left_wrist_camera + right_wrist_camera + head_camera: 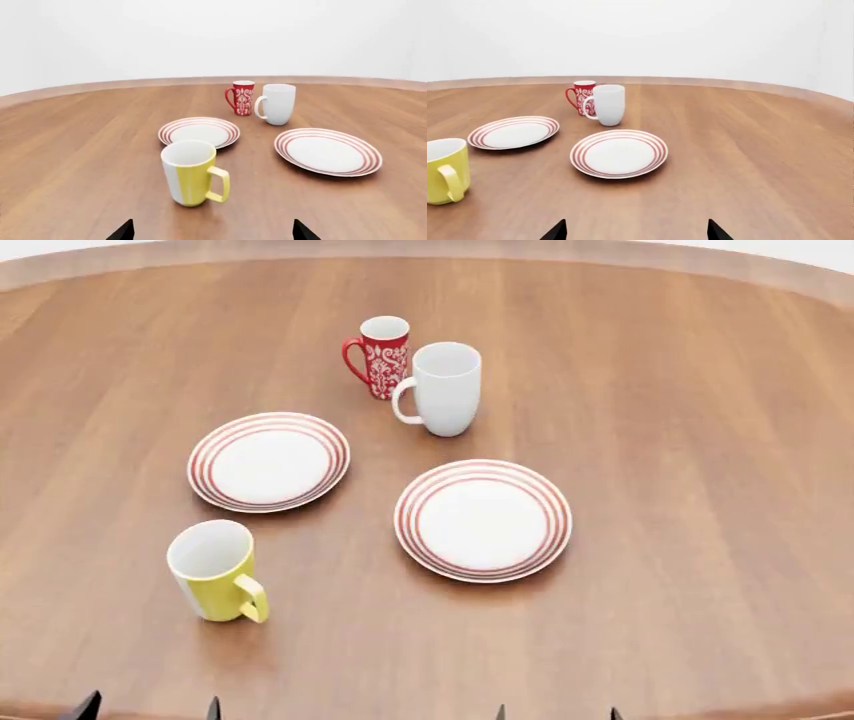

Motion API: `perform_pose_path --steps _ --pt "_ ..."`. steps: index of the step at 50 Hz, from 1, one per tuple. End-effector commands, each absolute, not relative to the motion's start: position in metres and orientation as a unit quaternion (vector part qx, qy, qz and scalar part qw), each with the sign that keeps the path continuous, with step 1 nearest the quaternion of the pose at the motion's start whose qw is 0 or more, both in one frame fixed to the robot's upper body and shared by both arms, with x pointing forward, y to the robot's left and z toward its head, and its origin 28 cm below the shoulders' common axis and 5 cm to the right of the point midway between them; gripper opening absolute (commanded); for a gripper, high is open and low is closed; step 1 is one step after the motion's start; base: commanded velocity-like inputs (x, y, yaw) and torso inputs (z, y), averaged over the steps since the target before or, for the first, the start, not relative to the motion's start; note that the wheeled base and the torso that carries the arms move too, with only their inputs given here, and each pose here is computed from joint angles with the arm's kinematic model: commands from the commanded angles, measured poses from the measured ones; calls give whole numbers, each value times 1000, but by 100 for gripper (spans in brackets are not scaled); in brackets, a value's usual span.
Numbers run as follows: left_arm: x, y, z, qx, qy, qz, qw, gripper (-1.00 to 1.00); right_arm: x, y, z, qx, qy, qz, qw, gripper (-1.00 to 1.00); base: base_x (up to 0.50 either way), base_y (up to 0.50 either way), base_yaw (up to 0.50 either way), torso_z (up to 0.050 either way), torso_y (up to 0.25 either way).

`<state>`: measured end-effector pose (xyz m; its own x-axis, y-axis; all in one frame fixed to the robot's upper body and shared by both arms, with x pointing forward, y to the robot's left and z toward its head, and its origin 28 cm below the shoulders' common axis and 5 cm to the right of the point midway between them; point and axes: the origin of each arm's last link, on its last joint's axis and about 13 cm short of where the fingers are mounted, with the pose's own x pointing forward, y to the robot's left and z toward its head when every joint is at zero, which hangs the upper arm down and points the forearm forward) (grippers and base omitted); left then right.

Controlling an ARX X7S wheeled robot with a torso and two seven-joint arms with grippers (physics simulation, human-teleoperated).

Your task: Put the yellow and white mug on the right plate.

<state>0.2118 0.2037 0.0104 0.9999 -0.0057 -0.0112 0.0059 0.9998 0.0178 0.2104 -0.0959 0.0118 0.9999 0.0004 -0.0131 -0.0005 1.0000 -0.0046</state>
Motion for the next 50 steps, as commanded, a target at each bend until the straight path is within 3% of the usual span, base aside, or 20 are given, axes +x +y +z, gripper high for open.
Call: perform_pose_path --steps 1,10,13,16,21,43,50 --pt "212 204 8 12 11 0 1000 100 210 -97 11 -1 7 -3 1000 100 0 0 0 0 0" --pt "212 204 13 20 -13 3 1000 100 211 -97 12 -1 -5 -6 1000 100 0 0 0 0 0" --pt "212 204 31 57 -125 14 990 100 211 -96 25 31 -79 -10 996 100 0 0 0 0 0" --pt "210 209 58 104 -279 48 954 100 205 -97 53 25 -261 -26 965 100 0 0 0 0 0" --pt "201 211 78 108 -385 74 914 100 195 -96 66 61 -344 -4 937 100 0 0 0 0 0" --pt "200 208 73 100 -379 67 918 100 196 -94 62 42 -343 11 938 100 0 427 0 0 0" --pt "200 207 73 100 -376 63 919 100 197 -95 61 56 -327 14 943 100 145 -55 0 0 0"
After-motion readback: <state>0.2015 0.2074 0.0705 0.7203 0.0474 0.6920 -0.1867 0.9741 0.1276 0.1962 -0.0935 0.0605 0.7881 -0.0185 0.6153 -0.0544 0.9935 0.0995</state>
